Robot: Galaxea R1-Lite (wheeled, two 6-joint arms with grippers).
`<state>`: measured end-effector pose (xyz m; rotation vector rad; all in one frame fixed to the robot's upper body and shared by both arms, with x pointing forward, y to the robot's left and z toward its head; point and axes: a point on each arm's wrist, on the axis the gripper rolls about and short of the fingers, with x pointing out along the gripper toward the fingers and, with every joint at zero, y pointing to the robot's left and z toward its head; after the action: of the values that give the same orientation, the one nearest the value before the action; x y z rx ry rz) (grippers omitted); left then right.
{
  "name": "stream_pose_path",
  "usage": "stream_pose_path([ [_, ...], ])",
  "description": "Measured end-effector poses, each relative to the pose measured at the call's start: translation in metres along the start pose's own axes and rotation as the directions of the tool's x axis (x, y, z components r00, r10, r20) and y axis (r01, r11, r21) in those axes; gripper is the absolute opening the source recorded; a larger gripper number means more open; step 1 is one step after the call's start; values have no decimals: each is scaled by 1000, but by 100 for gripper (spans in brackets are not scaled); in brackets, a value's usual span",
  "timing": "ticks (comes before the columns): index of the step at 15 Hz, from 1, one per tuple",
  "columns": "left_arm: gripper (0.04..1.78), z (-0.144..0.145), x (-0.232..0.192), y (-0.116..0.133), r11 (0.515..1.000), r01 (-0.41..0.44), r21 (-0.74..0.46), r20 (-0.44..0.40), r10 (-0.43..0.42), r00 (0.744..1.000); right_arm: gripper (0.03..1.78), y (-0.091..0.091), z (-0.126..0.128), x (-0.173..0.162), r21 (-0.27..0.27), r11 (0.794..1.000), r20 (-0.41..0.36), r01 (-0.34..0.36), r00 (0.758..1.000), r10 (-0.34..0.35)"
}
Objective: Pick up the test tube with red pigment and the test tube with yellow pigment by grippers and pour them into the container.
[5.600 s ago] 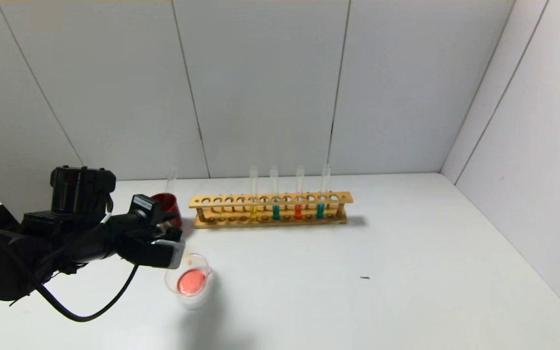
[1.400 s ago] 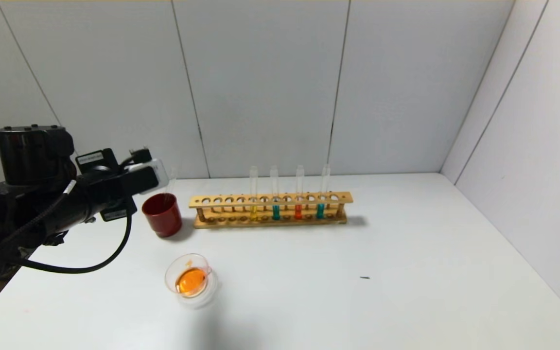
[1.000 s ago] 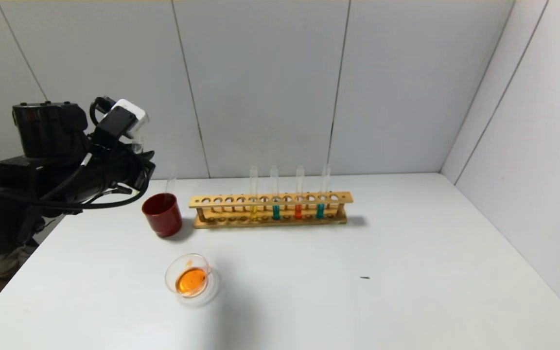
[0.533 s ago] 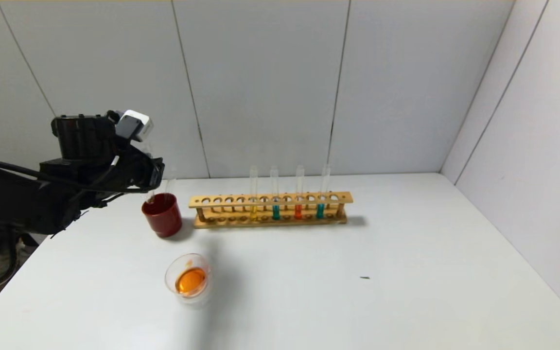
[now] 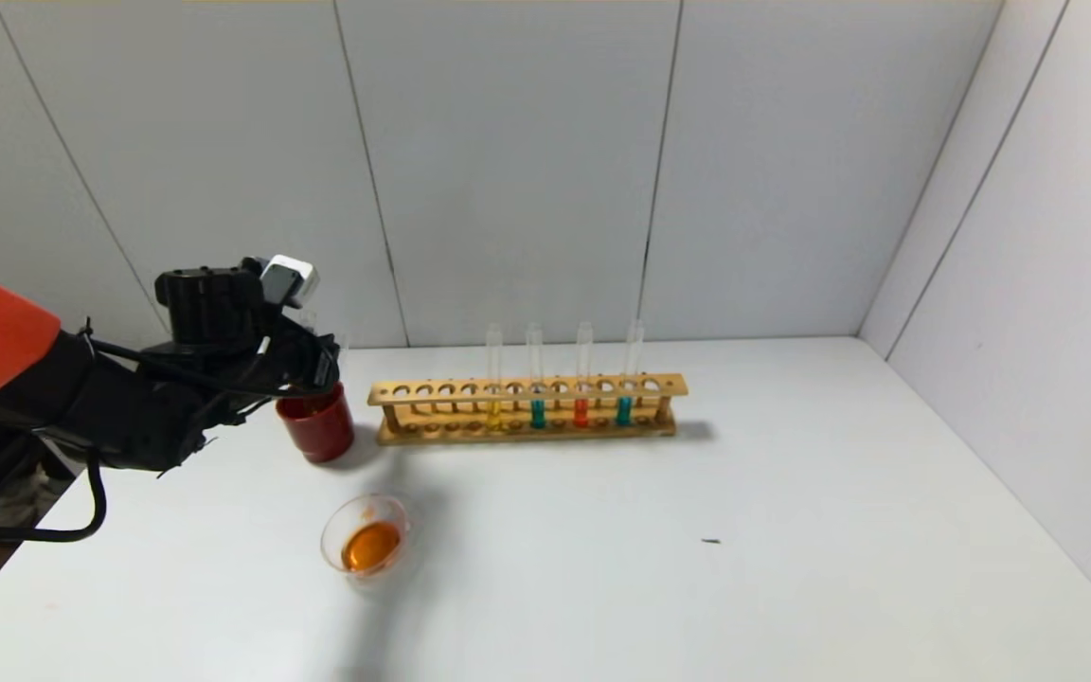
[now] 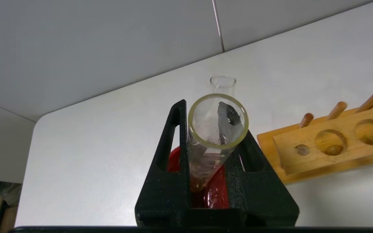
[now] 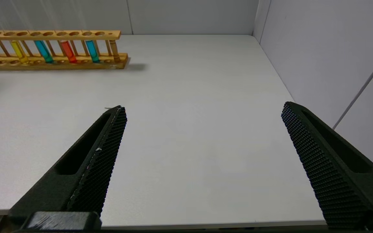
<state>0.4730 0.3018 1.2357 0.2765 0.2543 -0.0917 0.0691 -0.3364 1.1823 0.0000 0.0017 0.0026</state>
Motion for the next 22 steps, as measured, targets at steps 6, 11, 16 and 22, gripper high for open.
stream_pose_path([
  [6, 92, -13, 7, 3, 1000, -6, -3, -36, 6, 999, 175, 0, 0, 0, 0, 1000, 0, 0, 1000, 0],
  [11, 161, -7, 2, 5, 1000, -11, -2, -23, 11, 1000, 175, 0, 0, 0, 0, 1000, 0, 0, 1000, 0],
  [16, 175, 33, -33, 15, 999, -42, 20, 63, 40, 997, 175, 0, 0, 0, 0, 1000, 0, 0, 1000, 0],
  [22, 175, 82, -151, 33, 984, -177, 10, 112, 175, 978, 175, 0, 0, 0, 0, 1000, 0, 0, 1000, 0],
])
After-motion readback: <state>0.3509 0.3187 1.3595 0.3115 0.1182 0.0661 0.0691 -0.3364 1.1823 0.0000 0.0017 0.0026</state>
